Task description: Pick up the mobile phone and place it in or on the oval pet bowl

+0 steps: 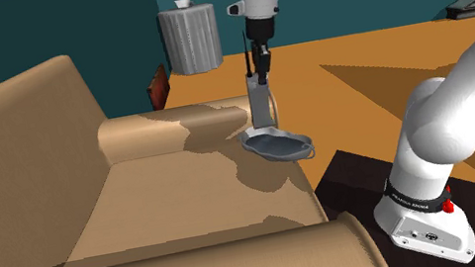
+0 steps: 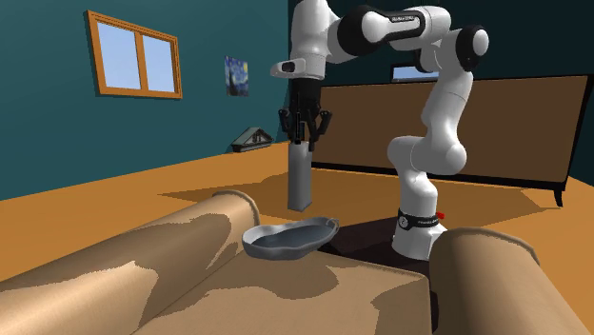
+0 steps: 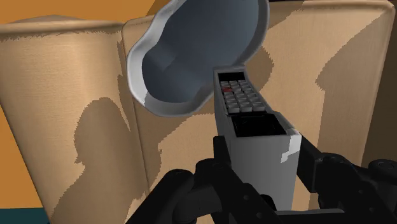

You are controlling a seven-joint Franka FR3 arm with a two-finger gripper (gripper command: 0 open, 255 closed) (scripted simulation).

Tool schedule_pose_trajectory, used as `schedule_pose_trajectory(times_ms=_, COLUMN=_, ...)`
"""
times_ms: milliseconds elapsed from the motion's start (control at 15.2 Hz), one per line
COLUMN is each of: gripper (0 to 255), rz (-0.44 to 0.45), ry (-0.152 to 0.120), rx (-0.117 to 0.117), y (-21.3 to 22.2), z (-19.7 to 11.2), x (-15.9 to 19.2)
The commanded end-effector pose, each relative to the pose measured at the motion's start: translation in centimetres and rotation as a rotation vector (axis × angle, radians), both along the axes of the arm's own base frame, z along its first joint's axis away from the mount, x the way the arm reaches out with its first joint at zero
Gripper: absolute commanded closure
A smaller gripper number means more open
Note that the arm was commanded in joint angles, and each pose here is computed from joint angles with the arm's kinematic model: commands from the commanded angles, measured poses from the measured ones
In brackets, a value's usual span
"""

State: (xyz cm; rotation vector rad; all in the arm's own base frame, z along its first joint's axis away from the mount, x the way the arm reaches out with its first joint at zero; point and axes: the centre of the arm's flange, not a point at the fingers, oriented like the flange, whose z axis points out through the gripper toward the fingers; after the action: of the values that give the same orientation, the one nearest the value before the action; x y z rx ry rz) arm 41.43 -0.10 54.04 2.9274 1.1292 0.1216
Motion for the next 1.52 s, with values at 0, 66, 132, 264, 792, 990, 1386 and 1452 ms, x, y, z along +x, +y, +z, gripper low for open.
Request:
schedule_pose_trajectory(times_ms=0, gripper=255, rz=0.002, ry=-0.001, rx=0.0, y=-2.7, z=0.2, x=-0.7)
schedule_pose_trajectory(times_ms=66, gripper=255, rz=0.002, ry=-0.001, rx=0.0, y=-4.0, z=0.3, x=-1.0)
schedule_pose_trajectory(times_ms=132, gripper=255, rz=0.002, ry=-0.001, rx=0.0, y=-5.3, z=0.4, x=-1.3)
schedule_pose_trajectory(times_ms=264, gripper=255, rz=0.002, ry=-0.001, rx=0.0, y=-7.4, z=0.0, x=-1.7)
schedule_pose_trajectory(times_ms=792, gripper=255, rz=0.002, ry=-0.001, rx=0.0, y=-7.4, z=-4.3, x=-1.7)
schedule_pose_trajectory(times_ms=990, gripper=255, rz=0.002, ry=-0.001, rx=0.0, y=-7.4, z=-5.8, x=-1.7)
schedule_pose_trajectory(times_ms=1386, gripper=255, rz=0.002, ry=-0.001, rx=0.0, y=-7.4, z=-8.0, x=-1.7)
schedule_pose_trajectory(times_ms=1452, gripper=255, rz=0.002, ry=-0.001, rx=0.0, y=-7.4, z=-8.0, x=-1.7)
